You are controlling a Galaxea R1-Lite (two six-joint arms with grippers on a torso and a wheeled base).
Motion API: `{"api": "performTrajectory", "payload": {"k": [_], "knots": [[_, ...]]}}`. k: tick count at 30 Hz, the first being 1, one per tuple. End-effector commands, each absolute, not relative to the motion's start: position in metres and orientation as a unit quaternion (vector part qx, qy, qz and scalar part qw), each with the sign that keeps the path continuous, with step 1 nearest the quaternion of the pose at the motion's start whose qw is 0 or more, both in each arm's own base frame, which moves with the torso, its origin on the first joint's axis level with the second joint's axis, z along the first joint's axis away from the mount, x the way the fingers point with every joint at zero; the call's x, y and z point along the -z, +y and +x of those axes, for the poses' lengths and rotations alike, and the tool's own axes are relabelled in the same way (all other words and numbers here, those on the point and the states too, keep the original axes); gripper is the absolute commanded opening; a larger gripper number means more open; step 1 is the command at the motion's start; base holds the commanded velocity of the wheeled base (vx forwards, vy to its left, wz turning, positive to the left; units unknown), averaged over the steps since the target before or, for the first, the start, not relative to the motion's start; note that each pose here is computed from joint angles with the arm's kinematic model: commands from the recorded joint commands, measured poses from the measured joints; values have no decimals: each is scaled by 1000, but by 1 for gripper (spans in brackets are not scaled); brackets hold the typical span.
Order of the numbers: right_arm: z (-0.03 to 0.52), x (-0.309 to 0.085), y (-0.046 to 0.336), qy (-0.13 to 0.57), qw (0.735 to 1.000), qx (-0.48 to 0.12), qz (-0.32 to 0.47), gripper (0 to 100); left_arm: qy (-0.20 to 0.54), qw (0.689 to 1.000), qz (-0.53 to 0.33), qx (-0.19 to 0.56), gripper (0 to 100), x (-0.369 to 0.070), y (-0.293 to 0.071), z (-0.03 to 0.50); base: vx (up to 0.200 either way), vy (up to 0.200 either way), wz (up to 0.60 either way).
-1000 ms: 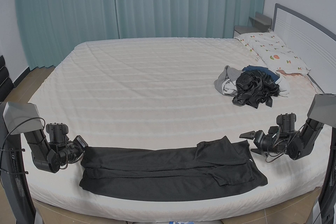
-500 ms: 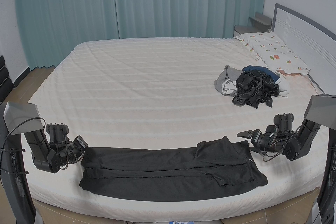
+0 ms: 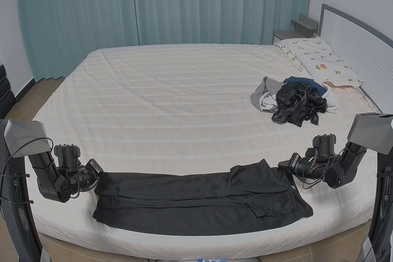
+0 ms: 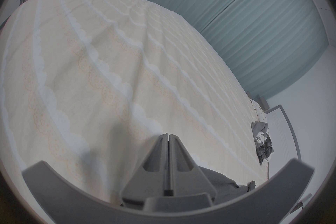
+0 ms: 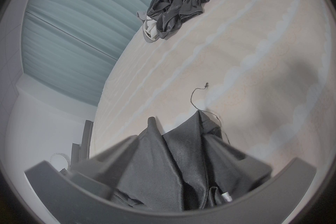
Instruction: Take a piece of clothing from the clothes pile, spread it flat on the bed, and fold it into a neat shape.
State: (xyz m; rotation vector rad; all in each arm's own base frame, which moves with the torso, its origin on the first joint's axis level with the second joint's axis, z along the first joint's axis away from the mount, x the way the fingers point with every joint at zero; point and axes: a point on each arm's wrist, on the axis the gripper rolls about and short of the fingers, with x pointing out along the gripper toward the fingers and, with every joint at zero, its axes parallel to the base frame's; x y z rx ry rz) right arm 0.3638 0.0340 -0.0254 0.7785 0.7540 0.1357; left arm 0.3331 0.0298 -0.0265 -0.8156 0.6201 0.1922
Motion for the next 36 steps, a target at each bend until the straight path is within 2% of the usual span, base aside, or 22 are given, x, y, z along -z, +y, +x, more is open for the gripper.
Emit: {"api": "performTrajectory", "payload": {"k": [1, 8, 17, 18, 19, 20, 24, 30, 32, 34, 36], "knots": [[365, 27, 31, 355, 857, -54, 370, 0, 297, 867, -390, -92, 0, 27, 30, 333, 0, 0, 0], [370, 23, 25, 319, 871, -45, 370, 0, 298, 866, -390, -93, 0, 28, 30, 333, 0, 0, 0], [370, 31, 24, 326, 869, -41, 369, 0, 301, 865, -390, -96, 0, 28, 30, 330, 0, 0, 0], [370, 31, 24, 327, 869, -41, 369, 100, 302, 865, -390, -96, 0, 29, 30, 330, 0, 0, 0], [369, 33, 24, 330, 868, -40, 369, 100, 303, 864, -390, -95, 0, 29, 30, 329, 0, 0, 0], [368, 33, 24, 330, 868, -40, 369, 100, 303, 864, -389, -96, 100, 29, 30, 329, 0, 0, 0], [368, 26, 25, 323, 870, -44, 369, 100, 303, 864, -389, -96, 100, 29, 30, 329, 0, 0, 0], [355, -11, 25, 280, 883, -69, 369, 100, 301, 862, -395, -98, 100, 28, 31, 329, 0, 0, 0], [353, -12, 26, 280, 883, -71, 369, 100, 300, 862, -397, -99, 100, 28, 31, 329, 0, 0, 0], [340, -9, 48, 297, 881, -100, 355, 100, 291, 855, -415, -106, 100, 24, 33, 330, 0, 0, 0], [336, -4, 54, 306, 879, -108, 350, 100, 289, 855, -416, -107, 100, 23, 35, 329, 0, 0, 0]]}}
